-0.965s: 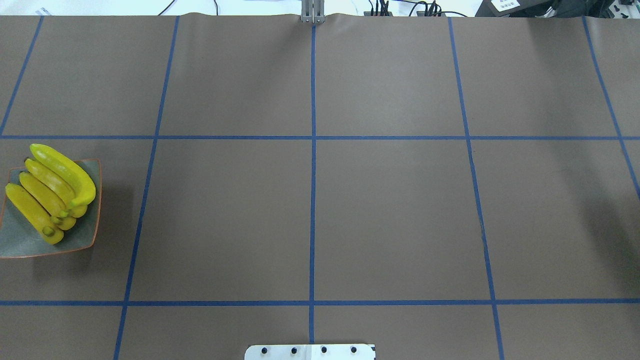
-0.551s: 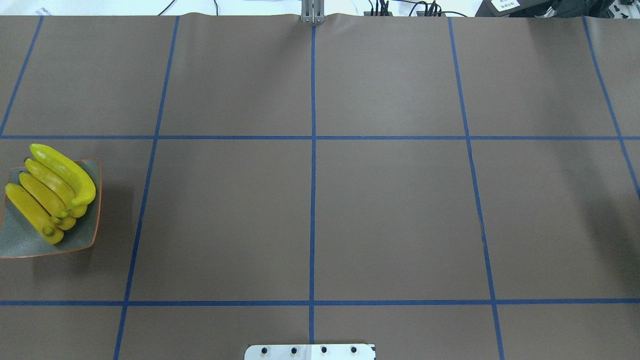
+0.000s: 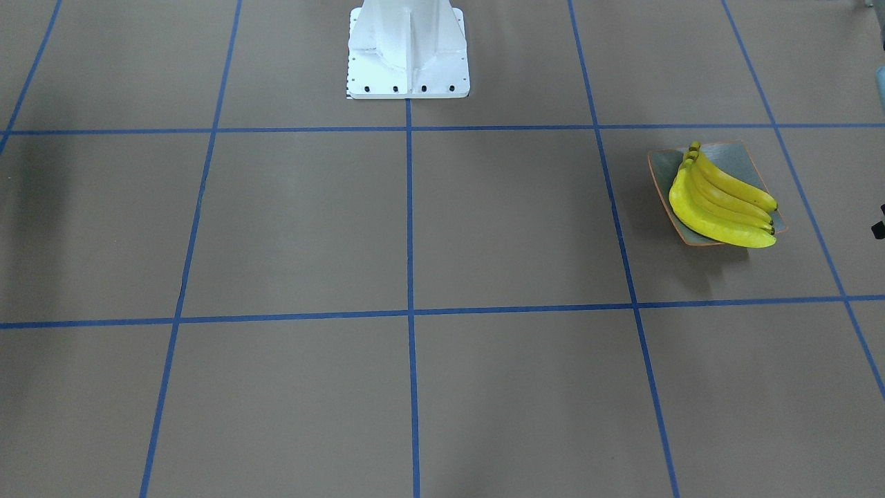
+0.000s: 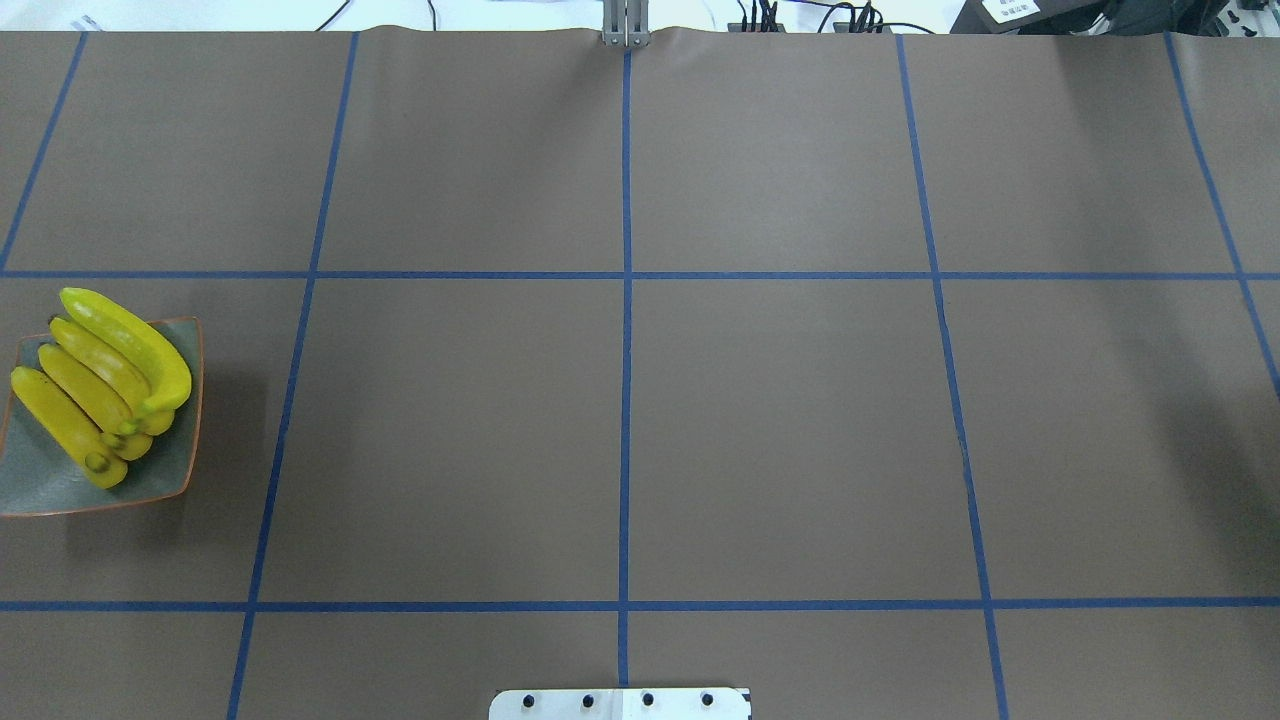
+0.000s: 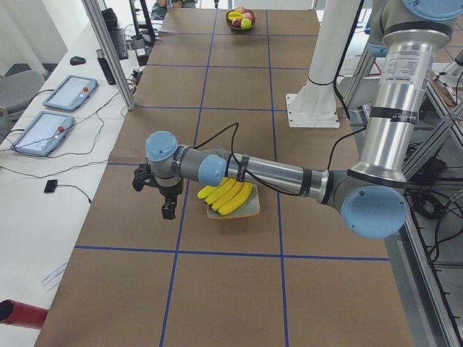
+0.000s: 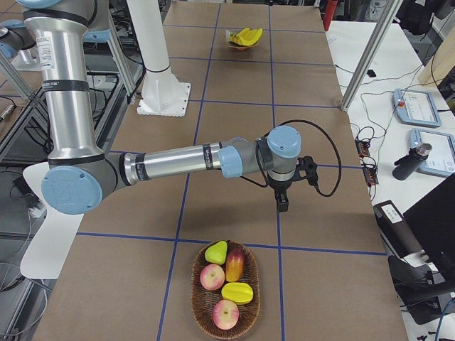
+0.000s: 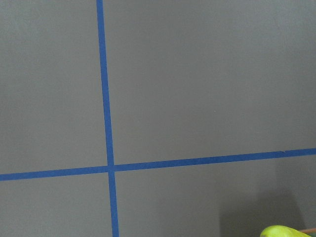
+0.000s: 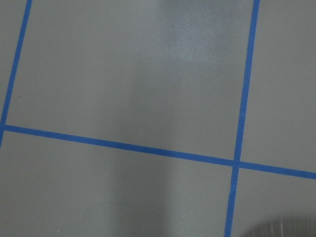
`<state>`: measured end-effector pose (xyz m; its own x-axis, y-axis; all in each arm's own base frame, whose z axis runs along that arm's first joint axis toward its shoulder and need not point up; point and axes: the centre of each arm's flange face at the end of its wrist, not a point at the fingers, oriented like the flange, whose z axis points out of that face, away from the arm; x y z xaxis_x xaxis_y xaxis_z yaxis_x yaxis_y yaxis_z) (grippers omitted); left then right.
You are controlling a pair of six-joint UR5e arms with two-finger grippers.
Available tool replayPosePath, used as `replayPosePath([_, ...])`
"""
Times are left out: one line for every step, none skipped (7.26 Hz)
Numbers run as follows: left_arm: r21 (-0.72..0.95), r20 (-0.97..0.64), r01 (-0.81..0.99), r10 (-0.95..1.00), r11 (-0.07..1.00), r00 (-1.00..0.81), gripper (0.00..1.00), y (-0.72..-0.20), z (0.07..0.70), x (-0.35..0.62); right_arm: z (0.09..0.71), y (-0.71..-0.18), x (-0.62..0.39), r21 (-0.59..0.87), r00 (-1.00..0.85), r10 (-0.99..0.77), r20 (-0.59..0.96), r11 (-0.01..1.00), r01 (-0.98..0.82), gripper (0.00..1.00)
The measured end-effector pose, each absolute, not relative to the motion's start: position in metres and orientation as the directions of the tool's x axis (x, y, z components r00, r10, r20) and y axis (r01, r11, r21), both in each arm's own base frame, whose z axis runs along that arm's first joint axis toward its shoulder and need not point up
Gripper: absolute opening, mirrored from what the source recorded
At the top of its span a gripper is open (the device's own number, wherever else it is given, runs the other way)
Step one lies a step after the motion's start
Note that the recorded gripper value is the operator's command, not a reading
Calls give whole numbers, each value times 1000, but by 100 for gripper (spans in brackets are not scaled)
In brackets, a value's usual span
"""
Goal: Transfer all bananas from basket to plate
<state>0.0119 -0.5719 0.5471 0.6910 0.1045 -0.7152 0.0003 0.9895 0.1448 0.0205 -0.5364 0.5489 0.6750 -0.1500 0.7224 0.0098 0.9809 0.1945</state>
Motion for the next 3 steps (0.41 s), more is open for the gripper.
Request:
replayPosePath([154,-715,3,109,988,690,100,-567,544,10,550,-534,24,194,679,-146,719,981,5,100])
replayPosePath([155,-716,4,110,988,690,100,-559,544,8,556,-530,25,187,682,-139,718,982,3,100])
replayPosePath([149,-716,4,105,989,690,100,-548,549,7,562,-528,25,177,684,-131,717,984,3,100])
